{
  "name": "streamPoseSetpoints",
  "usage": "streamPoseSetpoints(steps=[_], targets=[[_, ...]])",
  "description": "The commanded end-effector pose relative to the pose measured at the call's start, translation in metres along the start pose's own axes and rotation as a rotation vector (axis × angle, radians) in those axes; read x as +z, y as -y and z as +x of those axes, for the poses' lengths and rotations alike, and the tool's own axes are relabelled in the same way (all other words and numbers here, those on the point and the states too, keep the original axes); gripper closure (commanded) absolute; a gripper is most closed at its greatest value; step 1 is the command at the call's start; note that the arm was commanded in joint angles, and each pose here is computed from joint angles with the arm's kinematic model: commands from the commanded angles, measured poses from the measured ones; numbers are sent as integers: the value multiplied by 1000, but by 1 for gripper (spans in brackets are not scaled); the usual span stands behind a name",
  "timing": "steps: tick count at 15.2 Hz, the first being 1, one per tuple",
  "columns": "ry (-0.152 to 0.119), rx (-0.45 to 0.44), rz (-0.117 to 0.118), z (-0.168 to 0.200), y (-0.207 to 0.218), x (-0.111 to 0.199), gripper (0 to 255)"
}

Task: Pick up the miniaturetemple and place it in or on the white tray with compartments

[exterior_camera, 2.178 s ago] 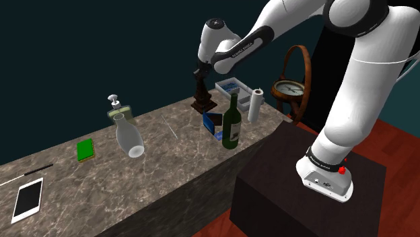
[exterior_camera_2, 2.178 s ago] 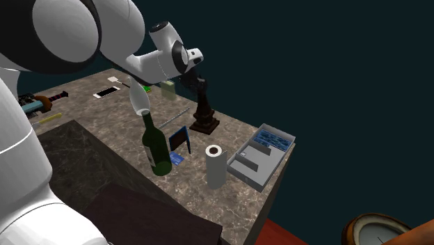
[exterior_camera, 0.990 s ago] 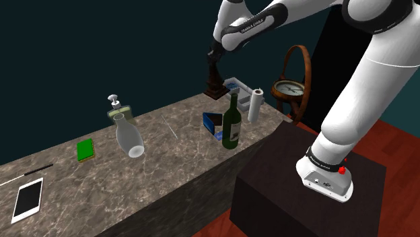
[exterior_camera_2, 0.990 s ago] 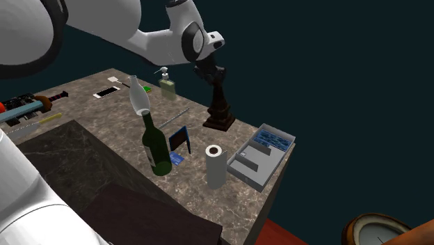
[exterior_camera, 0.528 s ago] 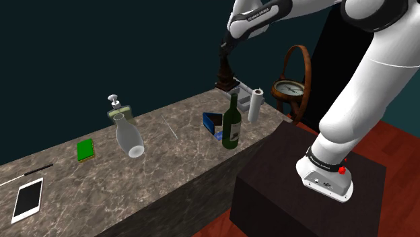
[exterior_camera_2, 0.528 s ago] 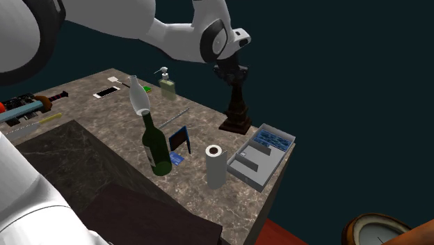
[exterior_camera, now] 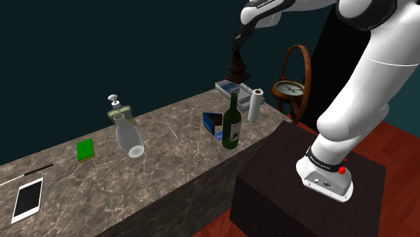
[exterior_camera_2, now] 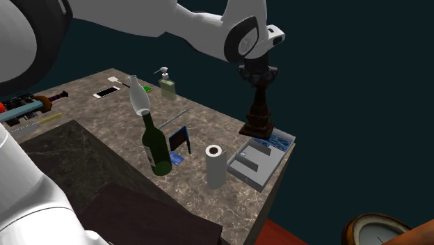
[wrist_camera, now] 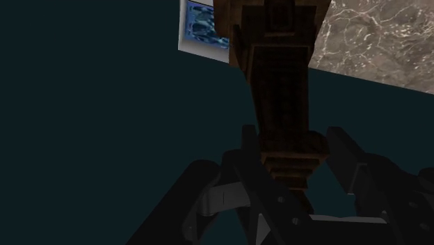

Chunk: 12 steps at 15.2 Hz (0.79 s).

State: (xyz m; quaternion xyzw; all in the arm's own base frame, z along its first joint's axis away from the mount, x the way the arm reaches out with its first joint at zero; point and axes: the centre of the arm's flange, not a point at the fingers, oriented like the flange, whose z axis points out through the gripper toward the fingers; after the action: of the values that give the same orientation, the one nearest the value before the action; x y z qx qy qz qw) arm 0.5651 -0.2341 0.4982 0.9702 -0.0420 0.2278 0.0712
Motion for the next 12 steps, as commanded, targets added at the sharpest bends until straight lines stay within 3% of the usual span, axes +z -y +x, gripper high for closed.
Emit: streamPoseSetpoints(steps=[1,3,12], targets=[[-2,-2,0,0,-28,-3,255],[-2,-2,0,-1,-65,-6,255],[-2,-2,0,-22,-59,37,255]])
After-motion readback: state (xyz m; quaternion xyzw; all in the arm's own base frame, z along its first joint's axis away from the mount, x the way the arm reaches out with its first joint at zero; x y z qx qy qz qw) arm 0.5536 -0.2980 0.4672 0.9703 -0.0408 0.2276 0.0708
